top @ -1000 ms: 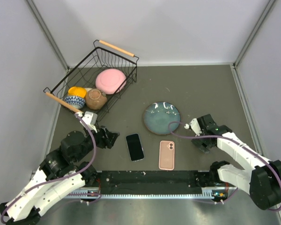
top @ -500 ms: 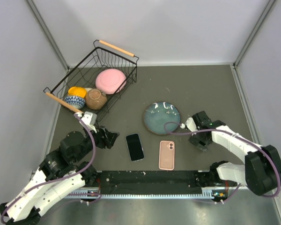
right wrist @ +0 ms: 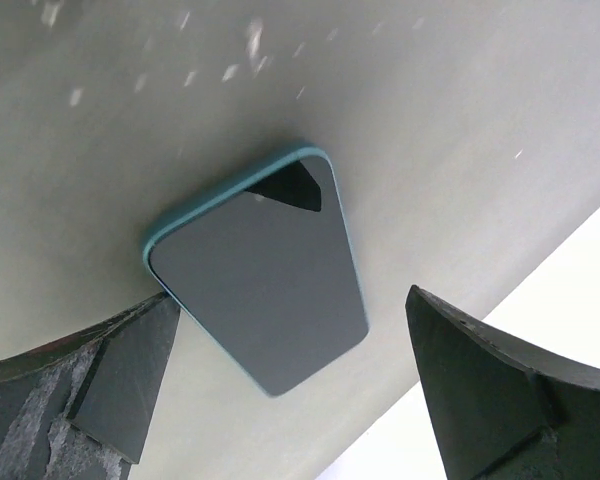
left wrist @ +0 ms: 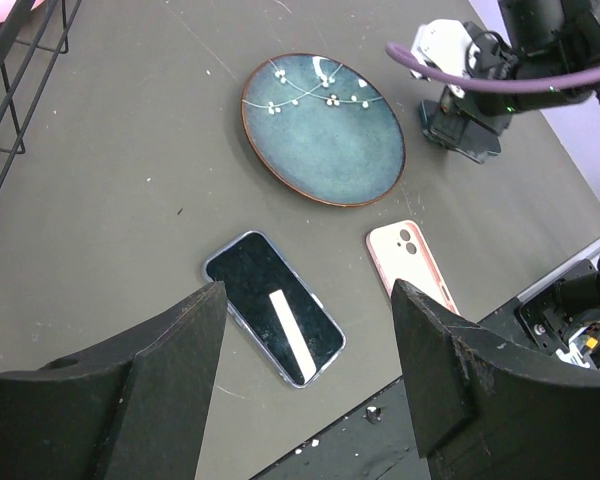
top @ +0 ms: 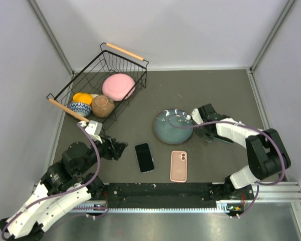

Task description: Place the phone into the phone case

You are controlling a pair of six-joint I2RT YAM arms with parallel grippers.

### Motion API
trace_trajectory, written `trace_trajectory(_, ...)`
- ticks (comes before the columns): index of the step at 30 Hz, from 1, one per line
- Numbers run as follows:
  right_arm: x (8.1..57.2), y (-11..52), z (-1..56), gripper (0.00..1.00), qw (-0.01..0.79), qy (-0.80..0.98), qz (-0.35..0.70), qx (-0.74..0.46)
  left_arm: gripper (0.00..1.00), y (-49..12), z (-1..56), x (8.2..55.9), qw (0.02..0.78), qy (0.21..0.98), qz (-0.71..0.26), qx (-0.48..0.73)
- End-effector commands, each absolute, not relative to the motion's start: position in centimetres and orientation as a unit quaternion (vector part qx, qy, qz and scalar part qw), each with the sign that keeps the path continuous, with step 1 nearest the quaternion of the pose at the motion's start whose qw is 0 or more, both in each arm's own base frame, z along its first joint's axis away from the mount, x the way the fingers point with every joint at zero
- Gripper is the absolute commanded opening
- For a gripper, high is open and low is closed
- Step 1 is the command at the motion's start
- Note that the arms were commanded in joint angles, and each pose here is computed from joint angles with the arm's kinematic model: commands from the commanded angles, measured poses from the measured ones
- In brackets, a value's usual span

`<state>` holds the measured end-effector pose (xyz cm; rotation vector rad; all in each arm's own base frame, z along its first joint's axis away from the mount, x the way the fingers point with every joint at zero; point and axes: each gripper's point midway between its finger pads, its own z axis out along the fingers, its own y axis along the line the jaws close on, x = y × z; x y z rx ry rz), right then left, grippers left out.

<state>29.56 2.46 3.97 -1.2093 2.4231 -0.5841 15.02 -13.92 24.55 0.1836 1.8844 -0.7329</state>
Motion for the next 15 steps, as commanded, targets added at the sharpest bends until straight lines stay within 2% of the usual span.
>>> trace_trajectory(1, 32.9, 4.0, 2.6, 0.99, 0.206, 0.869, -0.176, -0.414, 0.72, -14.2, 25.7, 15.1, 0.544, 0.771, -0.324, 0.071)
trace_trajectory(5, 34.8, 3.2, 3.1, 0.99, 0.214, 0.881, -0.171, -0.385, 0.72, -14.3, 25.4, 15.1, 0.541, 0.773, -0.323, 0.074)
trace_trajectory(9, 33.4, 4.6, 2.7, 0.99, 0.2, 0.903, -0.052, -0.376, 0.72, -14.4, 25.2, 15.3, 0.538, 0.776, -0.32, 0.074)
trace_trajectory(15, 33.7, 5.0, 3.6, 0.99, 0.212, 0.899, 0.005, -0.382, 0.72, -14.8, 24.9, 15.2, 0.534, 0.777, -0.323, 0.084)
